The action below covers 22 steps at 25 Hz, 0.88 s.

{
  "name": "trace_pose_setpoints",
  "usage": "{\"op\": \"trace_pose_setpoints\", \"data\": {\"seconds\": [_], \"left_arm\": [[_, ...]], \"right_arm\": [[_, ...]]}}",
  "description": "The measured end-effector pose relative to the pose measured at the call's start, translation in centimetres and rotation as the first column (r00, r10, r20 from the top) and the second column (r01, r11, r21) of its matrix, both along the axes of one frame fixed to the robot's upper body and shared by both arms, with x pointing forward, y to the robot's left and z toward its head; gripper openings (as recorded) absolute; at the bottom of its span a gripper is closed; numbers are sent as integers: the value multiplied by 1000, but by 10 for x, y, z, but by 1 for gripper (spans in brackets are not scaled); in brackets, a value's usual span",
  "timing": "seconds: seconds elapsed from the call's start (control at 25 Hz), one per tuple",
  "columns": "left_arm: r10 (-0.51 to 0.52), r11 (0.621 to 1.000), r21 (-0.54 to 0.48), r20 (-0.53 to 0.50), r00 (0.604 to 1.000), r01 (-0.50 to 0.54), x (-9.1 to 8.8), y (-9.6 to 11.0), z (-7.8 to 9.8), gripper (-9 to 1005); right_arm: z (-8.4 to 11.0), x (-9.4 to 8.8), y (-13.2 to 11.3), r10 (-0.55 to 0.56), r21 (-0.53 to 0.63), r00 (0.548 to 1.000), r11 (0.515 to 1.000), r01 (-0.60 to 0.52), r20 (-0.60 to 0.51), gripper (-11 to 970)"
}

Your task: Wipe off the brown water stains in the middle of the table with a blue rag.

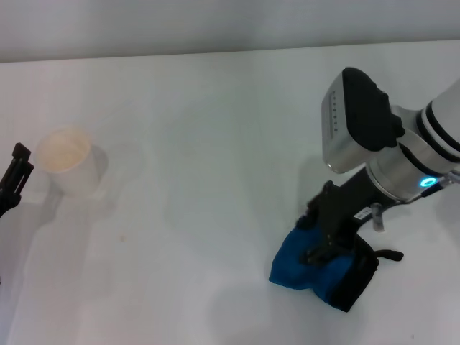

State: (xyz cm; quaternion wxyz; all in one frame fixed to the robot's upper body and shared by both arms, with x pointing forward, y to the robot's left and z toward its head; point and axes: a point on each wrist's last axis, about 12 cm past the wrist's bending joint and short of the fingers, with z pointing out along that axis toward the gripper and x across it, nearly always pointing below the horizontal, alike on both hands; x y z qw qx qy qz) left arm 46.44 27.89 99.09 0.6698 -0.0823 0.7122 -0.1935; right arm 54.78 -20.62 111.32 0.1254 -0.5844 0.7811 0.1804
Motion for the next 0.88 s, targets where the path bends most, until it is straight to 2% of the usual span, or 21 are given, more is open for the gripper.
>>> {"op": "trace_pose_setpoints", "data": {"seconds": [0.12, 0.24, 0.32, 0.36, 0.44, 0.56, 0.6, 0.64, 0.68, 0.88], "left_arm": [[0, 1000, 0, 1, 1000, 0, 0, 0, 0, 888], [0, 1000, -1, 1, 1000, 0, 1, 0, 0, 888], [0, 1000, -1, 2, 1000, 0, 1, 0, 0, 888], [0, 1000, -1, 2, 1000, 0, 1, 0, 0, 888], [0, 1000, -1, 2, 1000, 0, 1, 0, 1, 888], [-1, 1000, -1, 2, 1000, 1, 1, 0, 1, 888], [-1, 1000, -1, 3, 1000, 1, 1, 0, 1, 888], [0, 1000, -1, 2, 1000, 0, 1, 0, 1, 888], [0, 1000, -1, 2, 1000, 0, 1, 0, 0, 888], [1, 1000, -1, 1, 1000, -1, 0, 0, 0, 888]], "right_arm": [[4, 3, 2, -6, 46, 999, 999, 4, 37, 539], [10, 12, 2, -70, 139, 994, 989, 58, 82, 663], [16, 24, -1, -178, 270, 976, 953, 139, 126, 707], [16, 24, -1, -178, 270, 976, 953, 139, 126, 730], [19, 33, -7, -264, 366, 951, 911, 191, 160, 774], [23, 44, -23, -405, 503, 891, 824, 259, 205, 841], [22, 48, -35, -502, 589, 838, 751, 298, 216, 839], [22, 48, -35, -502, 589, 838, 751, 298, 216, 837], [20, 48, -41, -547, 623, 809, 714, 319, 214, 835], [4, 45, -75, -744, 786, 659, 471, 400, 111, 829]]}}
